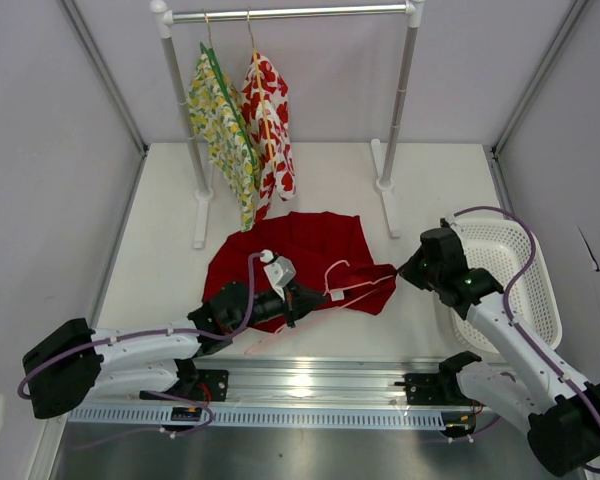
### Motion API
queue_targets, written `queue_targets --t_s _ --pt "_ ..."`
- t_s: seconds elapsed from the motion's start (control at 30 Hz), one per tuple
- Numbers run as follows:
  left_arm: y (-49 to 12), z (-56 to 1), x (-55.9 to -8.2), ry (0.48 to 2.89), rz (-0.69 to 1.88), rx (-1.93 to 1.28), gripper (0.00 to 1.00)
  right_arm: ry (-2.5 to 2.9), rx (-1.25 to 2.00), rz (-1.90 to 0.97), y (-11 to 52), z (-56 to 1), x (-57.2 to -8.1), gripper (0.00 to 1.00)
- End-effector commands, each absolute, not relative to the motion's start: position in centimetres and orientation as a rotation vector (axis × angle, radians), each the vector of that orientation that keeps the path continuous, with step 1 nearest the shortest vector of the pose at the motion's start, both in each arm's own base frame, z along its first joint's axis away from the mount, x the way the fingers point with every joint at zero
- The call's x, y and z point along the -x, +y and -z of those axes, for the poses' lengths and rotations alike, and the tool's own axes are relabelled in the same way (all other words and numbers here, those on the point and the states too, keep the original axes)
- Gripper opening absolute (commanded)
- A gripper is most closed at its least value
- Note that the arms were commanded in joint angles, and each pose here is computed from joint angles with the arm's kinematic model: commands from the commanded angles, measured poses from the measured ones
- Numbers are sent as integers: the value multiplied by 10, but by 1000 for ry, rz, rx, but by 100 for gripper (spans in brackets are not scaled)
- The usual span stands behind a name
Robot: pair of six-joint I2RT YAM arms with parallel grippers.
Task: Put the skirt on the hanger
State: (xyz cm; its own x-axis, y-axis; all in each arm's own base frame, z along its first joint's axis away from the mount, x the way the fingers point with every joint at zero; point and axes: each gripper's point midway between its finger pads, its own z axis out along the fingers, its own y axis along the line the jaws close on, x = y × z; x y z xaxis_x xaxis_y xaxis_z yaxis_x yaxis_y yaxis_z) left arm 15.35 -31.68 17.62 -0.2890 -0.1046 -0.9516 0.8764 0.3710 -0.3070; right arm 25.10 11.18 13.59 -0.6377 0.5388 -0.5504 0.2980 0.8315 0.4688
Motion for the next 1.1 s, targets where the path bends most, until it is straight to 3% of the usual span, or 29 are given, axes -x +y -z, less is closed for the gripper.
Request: queue_targets --t_s 0.0,0.43,0.7,0.87,1.07 --pt "-329 -189 -160 1520 1060 -732 0 2298 -590 -409 109 -138 -256 0" --pt "-335 -176 -180 1650 916 -669 0 2391 -565 -308 110 -102 -246 2" --pt "-345 -171 -181 1682 915 -676 0 2389 -596 -277 107 -93 -237 23" --pt "-349 -168 -181 1703 907 -658 0 2376 -627 -242 101 -88 -234 44" --pt "-344 -165 -179 1713 879 -657 0 2323 -646 -265 102 -92 -242 48"
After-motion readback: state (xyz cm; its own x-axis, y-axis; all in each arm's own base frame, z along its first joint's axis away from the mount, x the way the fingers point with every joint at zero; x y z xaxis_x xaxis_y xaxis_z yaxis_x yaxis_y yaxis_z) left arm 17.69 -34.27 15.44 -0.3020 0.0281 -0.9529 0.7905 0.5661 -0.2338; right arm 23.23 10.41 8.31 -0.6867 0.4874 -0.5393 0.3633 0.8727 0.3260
